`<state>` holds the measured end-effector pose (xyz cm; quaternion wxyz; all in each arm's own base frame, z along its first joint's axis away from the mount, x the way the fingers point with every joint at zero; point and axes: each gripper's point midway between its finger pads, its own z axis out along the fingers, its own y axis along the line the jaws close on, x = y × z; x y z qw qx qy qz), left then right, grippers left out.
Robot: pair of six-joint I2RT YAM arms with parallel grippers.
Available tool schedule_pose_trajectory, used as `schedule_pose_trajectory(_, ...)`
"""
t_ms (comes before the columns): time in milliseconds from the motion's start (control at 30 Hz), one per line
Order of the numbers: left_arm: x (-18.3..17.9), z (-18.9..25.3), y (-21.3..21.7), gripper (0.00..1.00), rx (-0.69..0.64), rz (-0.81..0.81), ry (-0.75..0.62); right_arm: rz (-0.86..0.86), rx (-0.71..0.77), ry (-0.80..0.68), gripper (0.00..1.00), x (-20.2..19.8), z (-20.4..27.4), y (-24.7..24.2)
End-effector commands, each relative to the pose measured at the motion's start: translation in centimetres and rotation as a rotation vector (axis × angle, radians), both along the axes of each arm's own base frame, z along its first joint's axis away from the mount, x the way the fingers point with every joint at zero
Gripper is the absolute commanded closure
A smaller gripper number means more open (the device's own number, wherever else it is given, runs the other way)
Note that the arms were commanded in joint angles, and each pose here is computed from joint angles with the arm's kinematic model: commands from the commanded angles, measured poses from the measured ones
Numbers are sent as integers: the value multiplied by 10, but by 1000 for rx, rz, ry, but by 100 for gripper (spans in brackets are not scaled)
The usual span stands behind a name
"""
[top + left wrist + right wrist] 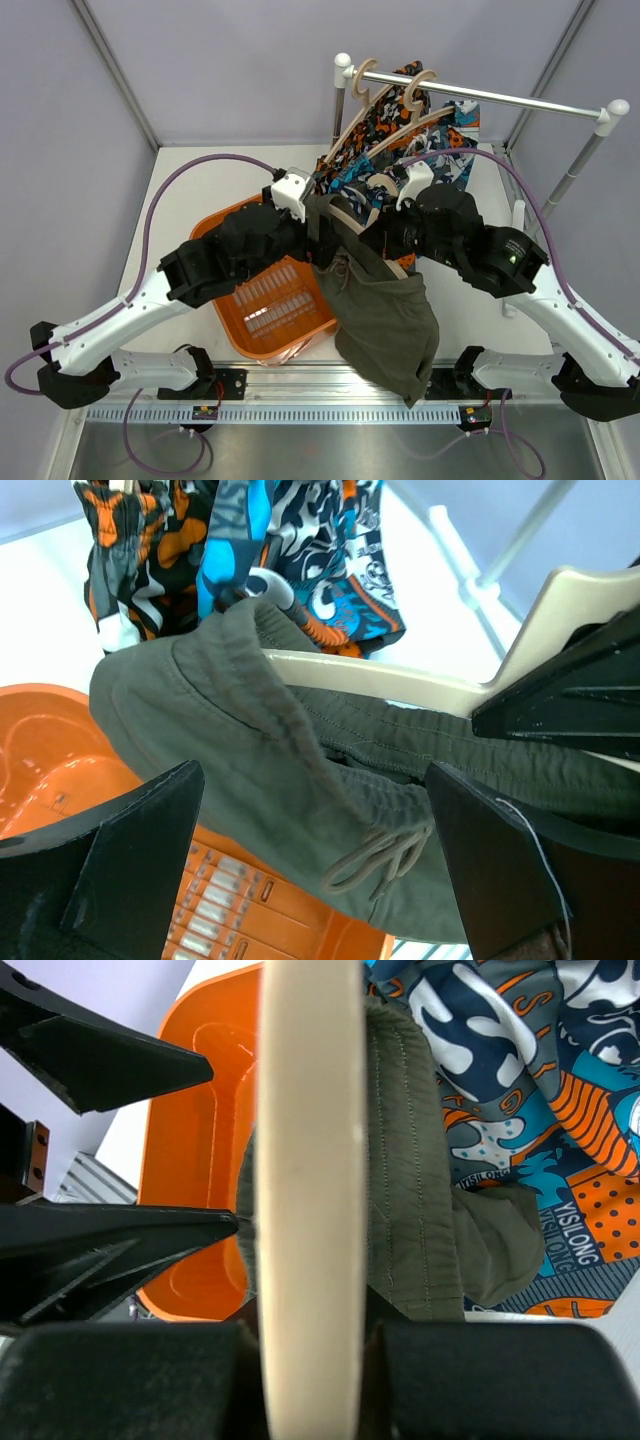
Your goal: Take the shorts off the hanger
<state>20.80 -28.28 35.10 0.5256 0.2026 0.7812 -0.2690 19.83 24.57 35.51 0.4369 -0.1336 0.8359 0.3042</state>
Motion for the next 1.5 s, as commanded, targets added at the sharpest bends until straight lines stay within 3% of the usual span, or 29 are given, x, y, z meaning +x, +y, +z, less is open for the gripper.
schedule_pose_trajectory(0, 11, 14, 7, 4, -24, 95, -35, -102, 49, -86, 100, 12, 32, -5)
schedule_pose_trajectory(233, 19, -8, 20, 20, 41, 184, -9, -81, 63, -99, 100, 2, 42, 0)
schedule_pose_trajectory(567, 21, -17, 7, 40, 51, 156, 0, -60, 24, -99, 100, -8, 42, 13)
schedule_pose_trajectory(767, 19, -18, -1, 40, 37, 126, 7, -82, -11, -105, 100, -9, 39, 14)
schedule_pose_trajectory(833, 19, -16, -2, 33, 25, 124, 5, -91, -24, -104, 100, -9, 37, 14)
schedule_pose_trajectory(1033, 24, -19, -1, 37, 44, 153, 3, -72, -22, -110, 100, -15, 40, 18)
schedule_pose_trajectory(1100, 26, -21, 1, 42, 52, 169, 2, -63, -21, -112, 100, -18, 41, 19)
schedule_pose_trajectory(1200, 30, -24, 3, 58, 71, 192, 1, -48, -18, -113, 100, -23, 43, 21)
schedule_pose_trajectory(1333, 33, -28, 7, 87, 95, 218, -1, -22, 0, -119, 100, -32, 49, 20)
schedule_pose_trajectory(1367, 33, -32, 8, 98, 99, 225, 1, -12, 0, -119, 100, -35, 49, 20)
schedule_pose_trajectory(1467, 38, -33, 15, 100, 101, 258, 1, 17, -5, -117, 100, -44, 48, 21)
